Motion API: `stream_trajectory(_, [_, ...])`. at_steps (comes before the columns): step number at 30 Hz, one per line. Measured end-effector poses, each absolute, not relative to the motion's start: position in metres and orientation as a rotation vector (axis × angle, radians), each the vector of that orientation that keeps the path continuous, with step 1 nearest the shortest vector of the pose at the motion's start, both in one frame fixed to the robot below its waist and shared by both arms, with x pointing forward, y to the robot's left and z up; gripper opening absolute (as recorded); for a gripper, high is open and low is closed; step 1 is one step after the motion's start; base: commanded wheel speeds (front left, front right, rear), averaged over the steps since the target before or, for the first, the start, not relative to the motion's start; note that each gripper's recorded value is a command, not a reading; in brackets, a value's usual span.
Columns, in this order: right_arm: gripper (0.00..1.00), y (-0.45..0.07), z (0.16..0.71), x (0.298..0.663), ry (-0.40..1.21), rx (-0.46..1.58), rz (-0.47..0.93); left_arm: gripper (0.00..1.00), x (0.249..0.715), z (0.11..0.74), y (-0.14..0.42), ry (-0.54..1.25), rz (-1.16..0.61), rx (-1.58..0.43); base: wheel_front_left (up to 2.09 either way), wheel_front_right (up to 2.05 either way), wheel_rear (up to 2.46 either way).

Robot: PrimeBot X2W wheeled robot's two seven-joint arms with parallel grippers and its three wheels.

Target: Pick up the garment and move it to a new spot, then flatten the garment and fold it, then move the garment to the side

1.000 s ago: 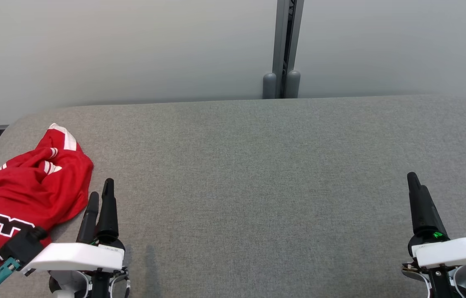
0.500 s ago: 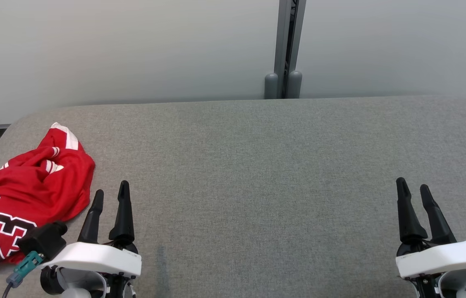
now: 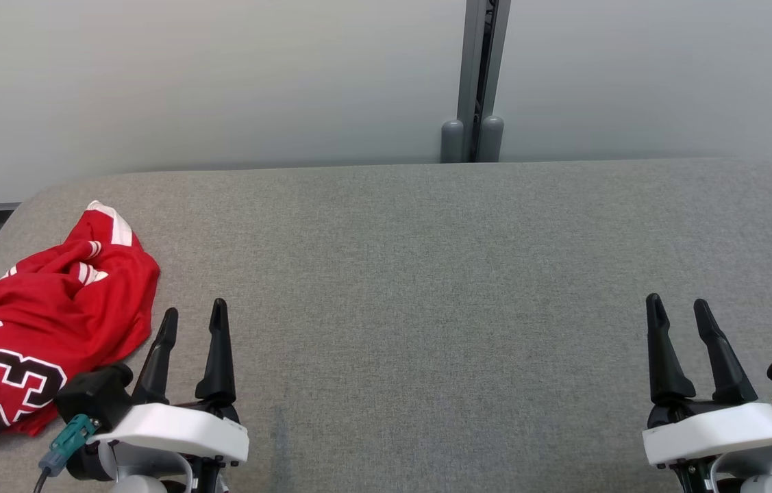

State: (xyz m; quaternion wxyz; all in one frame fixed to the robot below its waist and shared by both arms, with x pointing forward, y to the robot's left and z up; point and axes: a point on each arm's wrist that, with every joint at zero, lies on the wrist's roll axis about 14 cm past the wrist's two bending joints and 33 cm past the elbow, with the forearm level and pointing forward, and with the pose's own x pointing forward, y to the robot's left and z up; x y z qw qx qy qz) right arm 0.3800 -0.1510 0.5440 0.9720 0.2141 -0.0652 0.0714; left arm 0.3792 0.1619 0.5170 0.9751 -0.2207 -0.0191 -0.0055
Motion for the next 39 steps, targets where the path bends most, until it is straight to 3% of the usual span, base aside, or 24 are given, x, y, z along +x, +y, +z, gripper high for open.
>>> stream_trajectory(39, [1.0, -0.126, 0.559, 0.376, -0.226, 0.116, 0.229, 1.0, 0.375, 0.535, 0.15, -0.145, -0.055, -0.155, 0.0, 0.0, 0.0])
